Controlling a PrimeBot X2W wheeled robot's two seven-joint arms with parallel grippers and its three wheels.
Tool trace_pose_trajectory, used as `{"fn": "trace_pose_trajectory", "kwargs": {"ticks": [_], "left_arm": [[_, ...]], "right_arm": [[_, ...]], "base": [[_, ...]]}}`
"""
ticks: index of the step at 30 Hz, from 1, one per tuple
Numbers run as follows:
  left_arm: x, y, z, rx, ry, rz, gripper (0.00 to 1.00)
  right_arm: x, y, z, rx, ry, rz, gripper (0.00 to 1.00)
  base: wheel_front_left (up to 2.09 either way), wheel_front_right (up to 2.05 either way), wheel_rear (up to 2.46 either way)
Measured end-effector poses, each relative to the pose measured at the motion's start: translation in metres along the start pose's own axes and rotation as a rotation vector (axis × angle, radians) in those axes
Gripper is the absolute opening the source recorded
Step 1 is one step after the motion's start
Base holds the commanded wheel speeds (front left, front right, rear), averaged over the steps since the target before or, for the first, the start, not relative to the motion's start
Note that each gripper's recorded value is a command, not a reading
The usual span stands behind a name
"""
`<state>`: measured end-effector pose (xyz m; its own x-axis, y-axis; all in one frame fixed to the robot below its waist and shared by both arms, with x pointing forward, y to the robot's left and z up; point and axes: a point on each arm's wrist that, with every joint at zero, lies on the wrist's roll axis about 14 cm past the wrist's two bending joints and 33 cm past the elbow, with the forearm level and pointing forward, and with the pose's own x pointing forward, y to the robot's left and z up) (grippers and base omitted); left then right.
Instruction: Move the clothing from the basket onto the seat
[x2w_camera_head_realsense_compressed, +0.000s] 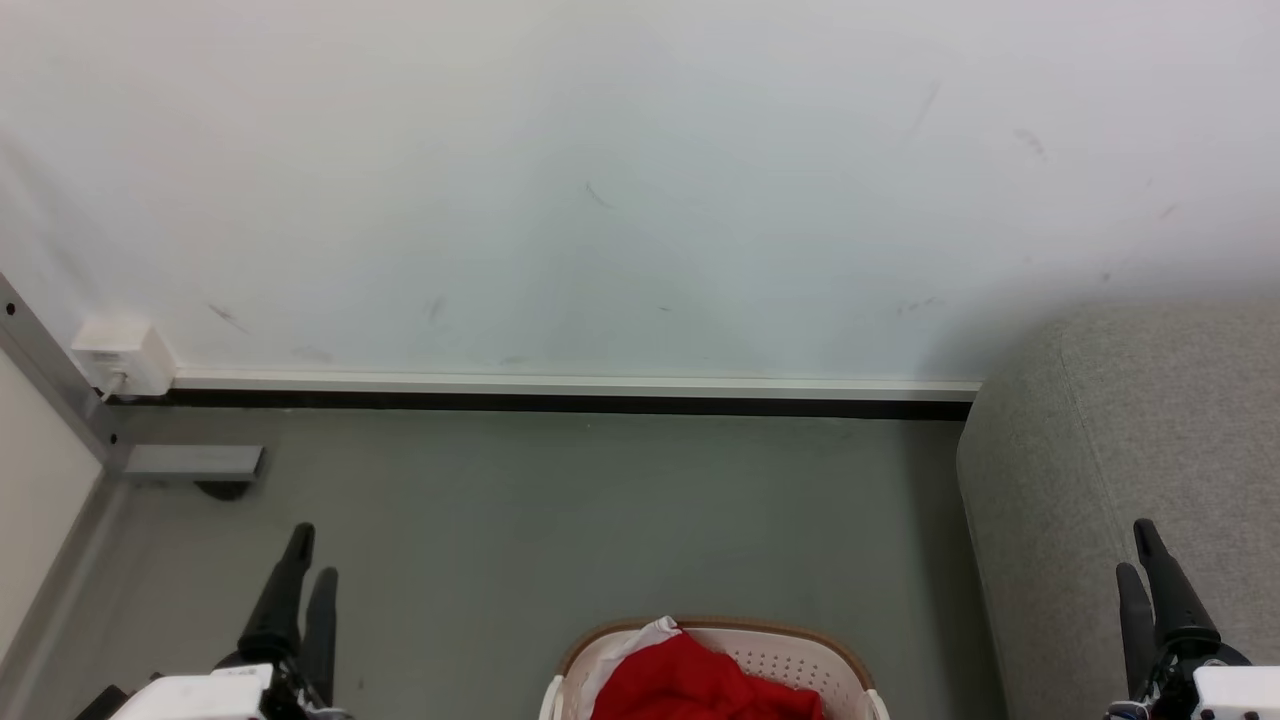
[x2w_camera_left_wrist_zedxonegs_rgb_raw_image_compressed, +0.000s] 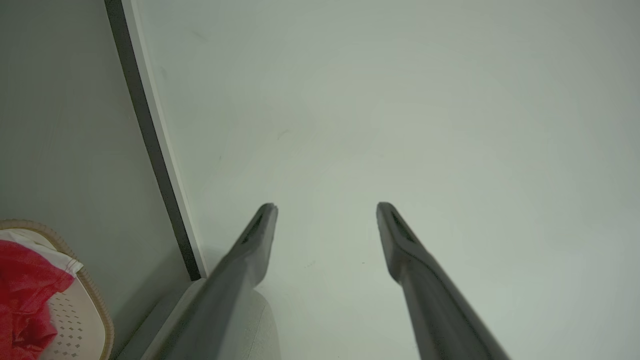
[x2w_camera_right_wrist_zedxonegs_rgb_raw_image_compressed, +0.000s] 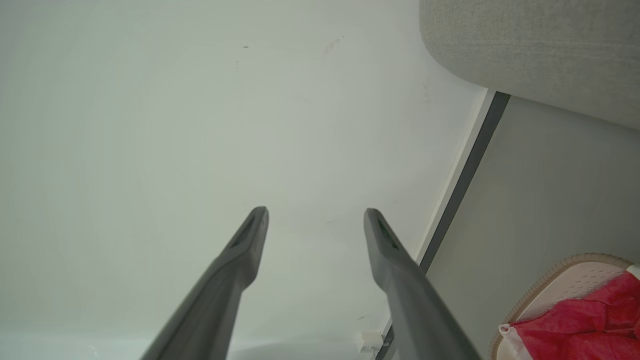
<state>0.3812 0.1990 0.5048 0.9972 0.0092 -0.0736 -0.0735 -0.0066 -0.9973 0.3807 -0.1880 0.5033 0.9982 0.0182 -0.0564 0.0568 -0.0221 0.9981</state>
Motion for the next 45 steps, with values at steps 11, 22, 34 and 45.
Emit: {"fn": "trace_pose_trajectory", "kwargs": {"ticks": [11, 22, 34, 45], "left_arm": [[0.001, -0.007, 0.005, 0.054, -0.046, -0.028, 1.0], [0.0, -0.021, 0.011, 0.29, -0.095, -0.067, 1.0], [-0.002, -0.026, 0.002, 0.601, -0.108, -0.068, 1.0], [-0.007, -0.025, 0.0, 0.859, -0.137, -0.051, 1.0]], "right_arm": [[0.002, 0.015, -0.008, -0.059, 0.001, 0.067, 1.0], [0.001, 0.032, -0.018, -0.269, 0.006, 0.158, 1.0], [-0.001, 0.043, -0.015, -0.561, -0.031, 0.229, 1.0], [-0.005, 0.036, -0.003, -0.822, -0.078, 0.221, 1.0]], "base": [[0.0, 0.0, 0.0], [0.0, 0.0, 0.0], [0.0, 0.0, 0.0], [0.0, 0.0, 0.0]]}}
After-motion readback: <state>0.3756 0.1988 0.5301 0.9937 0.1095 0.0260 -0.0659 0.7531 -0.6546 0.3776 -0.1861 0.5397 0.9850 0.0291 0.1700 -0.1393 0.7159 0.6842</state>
